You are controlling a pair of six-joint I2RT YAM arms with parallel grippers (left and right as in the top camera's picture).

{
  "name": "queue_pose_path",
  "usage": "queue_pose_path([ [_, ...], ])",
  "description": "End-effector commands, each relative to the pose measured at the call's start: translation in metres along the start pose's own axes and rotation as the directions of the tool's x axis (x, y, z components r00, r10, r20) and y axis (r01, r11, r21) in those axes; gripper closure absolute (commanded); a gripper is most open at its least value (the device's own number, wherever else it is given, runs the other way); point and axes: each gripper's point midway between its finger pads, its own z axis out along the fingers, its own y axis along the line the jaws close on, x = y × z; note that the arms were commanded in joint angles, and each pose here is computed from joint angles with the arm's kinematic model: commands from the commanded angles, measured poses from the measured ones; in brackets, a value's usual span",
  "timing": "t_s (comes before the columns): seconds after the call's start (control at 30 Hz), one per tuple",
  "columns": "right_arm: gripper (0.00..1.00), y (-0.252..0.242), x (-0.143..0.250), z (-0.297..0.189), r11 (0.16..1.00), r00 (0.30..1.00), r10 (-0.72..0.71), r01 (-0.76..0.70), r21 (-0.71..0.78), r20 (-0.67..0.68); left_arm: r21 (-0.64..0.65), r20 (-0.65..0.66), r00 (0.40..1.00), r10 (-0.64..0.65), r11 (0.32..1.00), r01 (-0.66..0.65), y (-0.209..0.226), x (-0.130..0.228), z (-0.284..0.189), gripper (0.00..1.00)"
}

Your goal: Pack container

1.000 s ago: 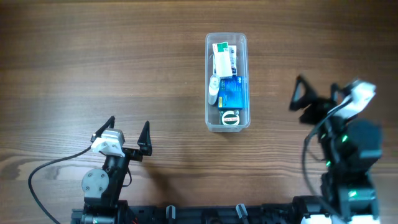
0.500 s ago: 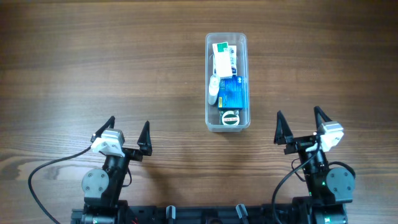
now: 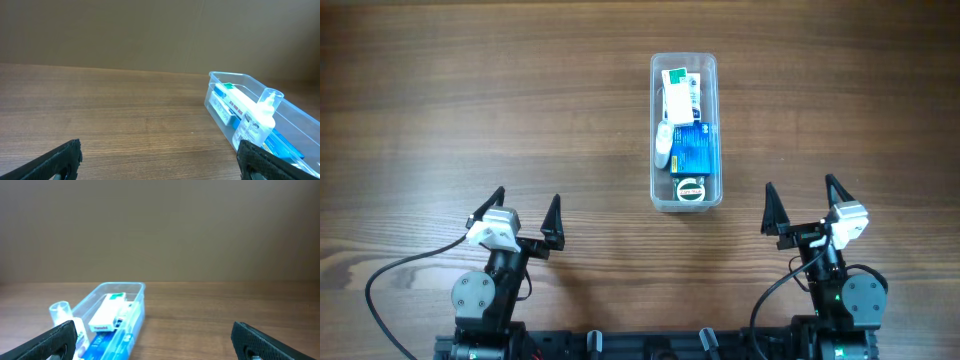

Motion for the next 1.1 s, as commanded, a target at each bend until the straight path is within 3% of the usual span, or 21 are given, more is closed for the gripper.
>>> queue_pose_path([
  [0.0, 0.00, -0.0014, 0.0235, 0.0006, 1.000, 0.999, -0.017, 0.017, -0.006, -0.050, -0.017, 0.000, 1.000, -0.010, 1.000, 0.010, 0.0038, 0.0017, -0.0001, 0.00],
  [1.07, 0.00, -0.0023, 0.0248, 0.0009, 1.000, 0.998, -0.017, 0.017, -0.002, -0.056, -0.017, 0.000, 1.000, -0.010, 1.000, 0.010, 0.0038, 0.0017, -0.0001, 0.00],
])
